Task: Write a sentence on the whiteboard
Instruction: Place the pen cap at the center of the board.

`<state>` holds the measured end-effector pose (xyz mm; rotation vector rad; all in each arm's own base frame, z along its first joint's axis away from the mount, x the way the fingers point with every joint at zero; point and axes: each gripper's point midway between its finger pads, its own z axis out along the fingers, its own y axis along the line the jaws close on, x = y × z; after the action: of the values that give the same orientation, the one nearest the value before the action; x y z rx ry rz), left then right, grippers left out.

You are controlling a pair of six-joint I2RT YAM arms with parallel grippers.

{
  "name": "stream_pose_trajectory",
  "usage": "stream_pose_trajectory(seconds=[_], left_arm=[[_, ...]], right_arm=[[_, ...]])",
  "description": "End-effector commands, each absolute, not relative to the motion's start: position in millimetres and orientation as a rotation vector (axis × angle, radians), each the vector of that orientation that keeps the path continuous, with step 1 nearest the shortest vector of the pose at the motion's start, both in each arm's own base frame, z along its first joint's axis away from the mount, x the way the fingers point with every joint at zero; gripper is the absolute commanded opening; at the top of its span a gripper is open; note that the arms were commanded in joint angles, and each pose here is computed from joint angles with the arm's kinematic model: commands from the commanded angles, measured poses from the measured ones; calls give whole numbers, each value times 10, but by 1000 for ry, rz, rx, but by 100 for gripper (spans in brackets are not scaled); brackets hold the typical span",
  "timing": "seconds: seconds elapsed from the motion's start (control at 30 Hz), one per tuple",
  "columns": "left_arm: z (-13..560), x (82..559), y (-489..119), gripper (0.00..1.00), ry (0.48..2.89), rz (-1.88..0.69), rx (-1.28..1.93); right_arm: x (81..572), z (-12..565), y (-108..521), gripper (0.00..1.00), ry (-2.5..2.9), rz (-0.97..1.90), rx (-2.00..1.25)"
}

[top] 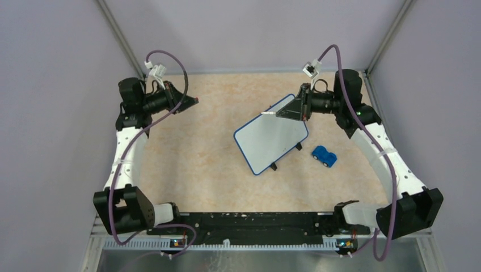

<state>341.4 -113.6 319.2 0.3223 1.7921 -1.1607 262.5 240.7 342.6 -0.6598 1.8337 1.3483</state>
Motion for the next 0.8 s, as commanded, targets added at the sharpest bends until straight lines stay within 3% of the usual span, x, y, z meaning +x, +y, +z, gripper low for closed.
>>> stream_pose_trajectory(seconds=[0.0, 0.2, 0.47, 0.77], left_arm=[[2343, 3408, -687, 0, 2099, -706, 438], [1581, 3266, -393, 0, 2359, -462, 487], [852, 3031, -503, 6, 2570, -126, 695], [375, 2912, -620, 9, 2699, -85, 769]], right_arm=[[2490, 3228, 2260, 0, 1834, 1201, -798], [2518, 2969, 2160, 0, 1846, 1026, -861], [2504, 2765, 2166, 0, 1855, 958, -904], [2396, 2481, 2249, 0, 1851, 904, -1016]])
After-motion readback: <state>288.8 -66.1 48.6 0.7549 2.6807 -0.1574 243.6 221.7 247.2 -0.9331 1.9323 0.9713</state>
